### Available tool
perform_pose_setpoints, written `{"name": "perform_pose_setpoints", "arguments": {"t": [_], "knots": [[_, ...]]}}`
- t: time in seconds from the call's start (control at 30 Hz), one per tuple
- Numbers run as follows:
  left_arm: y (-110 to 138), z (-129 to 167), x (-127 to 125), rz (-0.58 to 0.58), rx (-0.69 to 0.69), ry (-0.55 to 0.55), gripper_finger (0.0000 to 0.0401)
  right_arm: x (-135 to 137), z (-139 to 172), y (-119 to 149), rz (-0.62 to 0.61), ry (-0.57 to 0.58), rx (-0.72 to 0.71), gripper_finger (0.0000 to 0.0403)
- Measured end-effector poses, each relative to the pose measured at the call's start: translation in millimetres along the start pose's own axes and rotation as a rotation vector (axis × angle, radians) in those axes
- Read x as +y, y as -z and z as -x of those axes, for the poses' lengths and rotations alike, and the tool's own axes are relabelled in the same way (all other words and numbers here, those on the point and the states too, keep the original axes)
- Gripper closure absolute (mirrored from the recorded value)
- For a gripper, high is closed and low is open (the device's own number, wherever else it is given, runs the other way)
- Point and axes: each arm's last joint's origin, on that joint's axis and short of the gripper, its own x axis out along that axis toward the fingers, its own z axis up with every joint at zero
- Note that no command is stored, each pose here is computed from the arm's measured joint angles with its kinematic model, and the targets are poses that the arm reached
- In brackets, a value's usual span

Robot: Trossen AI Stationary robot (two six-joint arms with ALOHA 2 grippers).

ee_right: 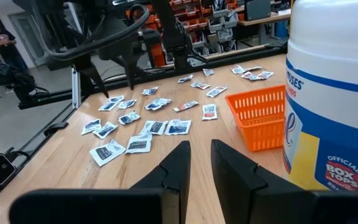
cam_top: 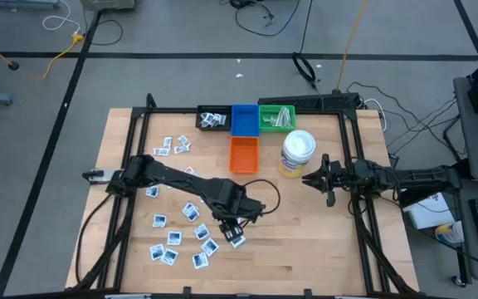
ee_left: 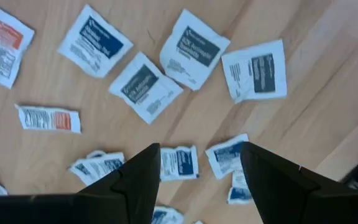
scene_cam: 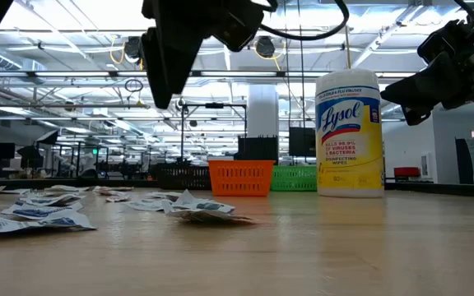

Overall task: Pick & Place First Aid Supplies
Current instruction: Put the gray towelette pack into the black bin

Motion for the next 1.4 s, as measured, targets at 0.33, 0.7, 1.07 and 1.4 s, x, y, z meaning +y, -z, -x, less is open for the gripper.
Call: {"name": "perform_pose_setpoints", "arguments": {"t": [0.33, 0.7, 1.07, 1.4], "knots": [[-12, -53, 24, 0.078, 0.033, -0.025, 0.0174, 0, 0, 0, 0.000, 0.000, 0.000, 0.0344], [-18, -95, 42, 0.113, 0.012, -0.019, 0.0174, 0, 0, 0, 0.000, 0.000, 0.000, 0.0344], [-16, -98, 46, 0.111, 0.018, -0.050, 0.0308, 0, 0, 0, 0.000, 0.001, 0.001, 0.0344], [-13, -76, 57, 0.097, 0.030, -0.011, 0.0379, 0, 0, 0, 0.000, 0.000, 0.001, 0.0344]]}}
